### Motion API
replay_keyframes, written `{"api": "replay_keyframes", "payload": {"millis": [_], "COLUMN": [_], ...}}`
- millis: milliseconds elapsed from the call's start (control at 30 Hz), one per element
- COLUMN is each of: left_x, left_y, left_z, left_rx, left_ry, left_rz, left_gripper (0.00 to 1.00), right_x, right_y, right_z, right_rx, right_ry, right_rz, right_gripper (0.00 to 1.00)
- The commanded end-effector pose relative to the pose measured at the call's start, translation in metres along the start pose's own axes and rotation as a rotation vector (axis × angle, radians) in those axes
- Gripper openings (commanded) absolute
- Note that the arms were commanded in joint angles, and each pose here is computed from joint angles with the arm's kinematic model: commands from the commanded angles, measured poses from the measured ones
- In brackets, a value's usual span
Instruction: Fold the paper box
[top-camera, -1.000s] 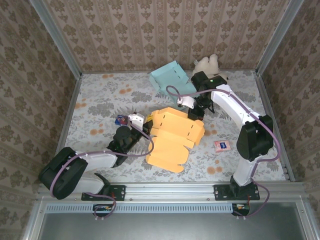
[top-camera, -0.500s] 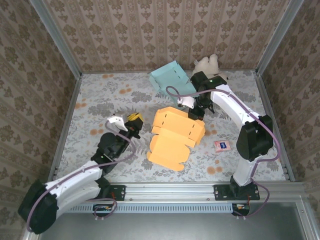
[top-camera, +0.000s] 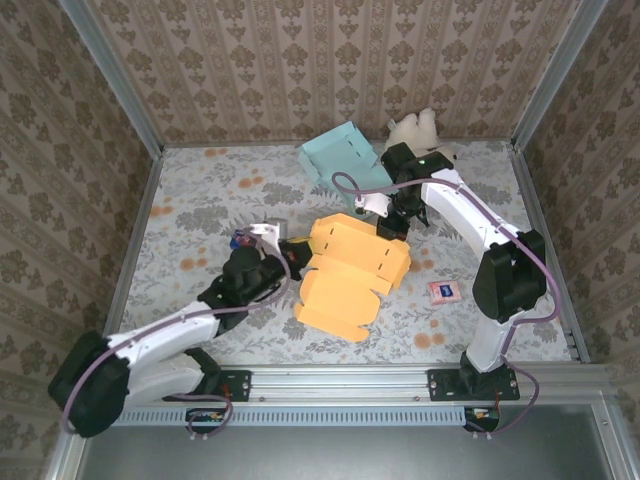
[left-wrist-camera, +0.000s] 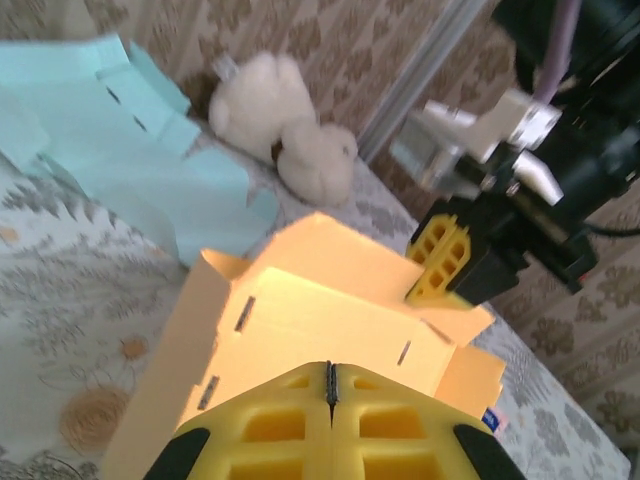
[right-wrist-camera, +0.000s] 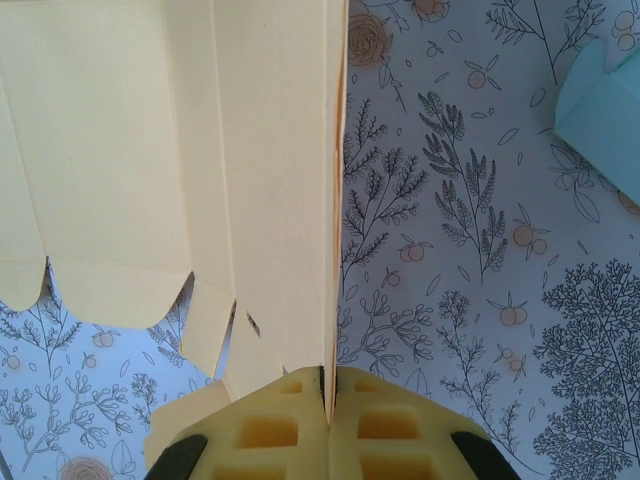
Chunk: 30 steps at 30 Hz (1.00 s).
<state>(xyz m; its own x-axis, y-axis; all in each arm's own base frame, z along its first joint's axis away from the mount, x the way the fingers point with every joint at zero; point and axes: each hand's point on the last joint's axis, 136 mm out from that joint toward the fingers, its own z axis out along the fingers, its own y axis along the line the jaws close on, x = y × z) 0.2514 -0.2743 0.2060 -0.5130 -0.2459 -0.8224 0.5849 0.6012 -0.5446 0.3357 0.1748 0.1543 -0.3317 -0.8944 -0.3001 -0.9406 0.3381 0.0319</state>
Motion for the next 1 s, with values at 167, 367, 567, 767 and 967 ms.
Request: {"api": "replay_keyframes", "payload": {"millis": [167, 367, 567, 767, 967], "left_x": [-0.002, -0.003, -0.008, -0.025, -0.037], "left_y": [-0.016, 0.029, 0.054, 0.051, 0.044], "left_z": [0.039, 0.050, 0.057, 0.060, 0.055], "left_rx": [0.067, -0.071, -0.091, -0.061, -0.052], "left_ry": [0.038, 0.026, 0.015, -0.019, -0.044], "left_rz": [-0.040, -0.079, -0.149, -0.157, -0.128], "left_gripper": [0.00, 0.00, 0.00, 0.00, 0.00], "right_x": [-0.003, -0.003, -0.005, -0.004, -0.004], "right_y": [0.004, 0.004, 0.002, 0.002, 0.001], "right_z": [-0.008, -0.009, -0.008, -0.004, -0.003], "right_rx": [0.012, 0.017, 0.021, 0.016, 0.018], "right_ry": [-0.025, -0.027, -0.033, -0.025, -0.023], "right_rz": [-0.007, -0.011, -0.012, -0.010, -0.008], "right_gripper": [0.00, 0.00, 0.00, 0.00, 0.00]}}
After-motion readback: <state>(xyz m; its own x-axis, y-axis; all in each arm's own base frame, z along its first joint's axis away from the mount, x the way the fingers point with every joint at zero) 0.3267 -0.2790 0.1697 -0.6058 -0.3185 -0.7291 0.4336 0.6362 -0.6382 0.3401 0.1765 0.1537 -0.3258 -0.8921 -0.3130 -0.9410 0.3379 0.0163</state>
